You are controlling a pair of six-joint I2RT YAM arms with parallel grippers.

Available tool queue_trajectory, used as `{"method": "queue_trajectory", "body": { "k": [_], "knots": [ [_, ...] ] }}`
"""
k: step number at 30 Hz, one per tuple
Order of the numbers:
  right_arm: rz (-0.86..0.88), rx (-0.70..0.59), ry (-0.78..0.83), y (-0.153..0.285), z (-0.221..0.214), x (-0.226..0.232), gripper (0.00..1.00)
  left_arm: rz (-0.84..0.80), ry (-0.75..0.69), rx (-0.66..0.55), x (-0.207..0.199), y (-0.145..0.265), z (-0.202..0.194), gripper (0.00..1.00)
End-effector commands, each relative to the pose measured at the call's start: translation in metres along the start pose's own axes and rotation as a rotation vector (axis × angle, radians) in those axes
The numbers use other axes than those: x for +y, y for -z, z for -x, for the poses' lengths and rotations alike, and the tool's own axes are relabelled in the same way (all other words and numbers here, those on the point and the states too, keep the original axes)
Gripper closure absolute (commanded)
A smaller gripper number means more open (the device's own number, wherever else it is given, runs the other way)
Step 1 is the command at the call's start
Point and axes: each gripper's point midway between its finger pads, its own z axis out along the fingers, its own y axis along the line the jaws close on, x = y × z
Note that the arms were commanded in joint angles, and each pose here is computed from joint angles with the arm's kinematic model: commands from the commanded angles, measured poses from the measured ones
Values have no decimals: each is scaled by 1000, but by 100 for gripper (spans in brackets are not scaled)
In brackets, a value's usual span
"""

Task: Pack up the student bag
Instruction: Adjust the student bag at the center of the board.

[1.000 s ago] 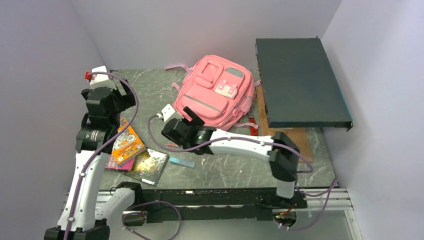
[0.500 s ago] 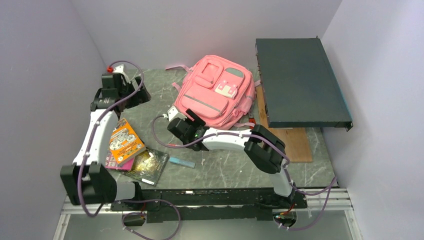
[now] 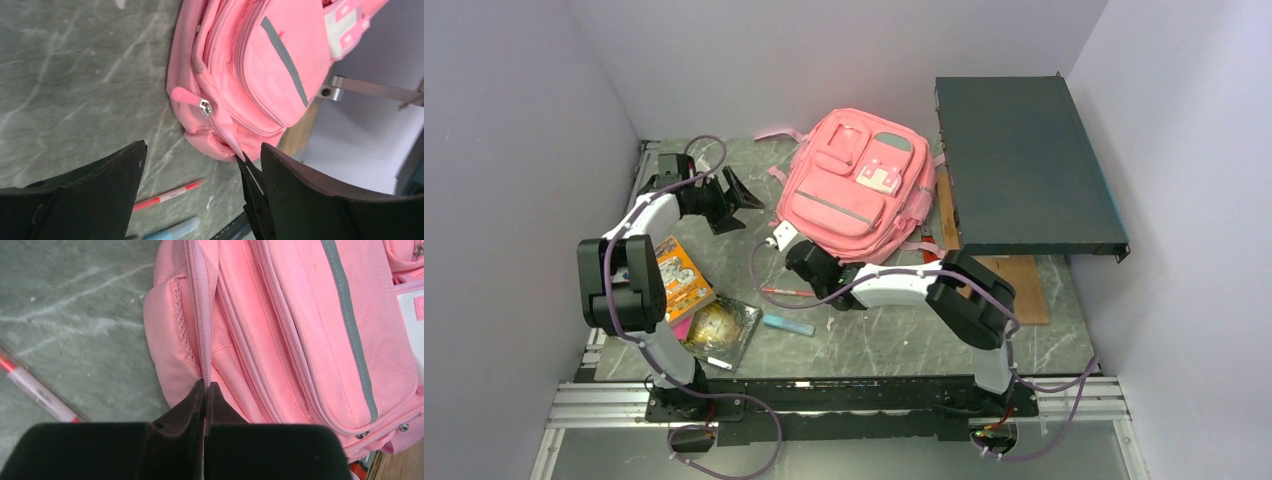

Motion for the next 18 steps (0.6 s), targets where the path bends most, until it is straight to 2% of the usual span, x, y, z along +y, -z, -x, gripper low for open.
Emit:
{"method": "queue_trajectory", "body": {
  "k": [1, 6, 11, 18],
  "knots": [
    [15, -108, -29, 27, 30, -30, 100, -173, 86, 49, -33, -12, 4, 12],
    [108, -202, -82, 48, 45, -45, 100, -164, 98, 84, -41, -38, 5, 13],
    [163, -231, -85, 58, 47, -49, 100, -199, 21, 210, -58, -66, -30, 13],
    [180, -250, -108, 70, 44, -54, 100, -184, 35, 215, -54, -75, -31, 28]
  ]
}}
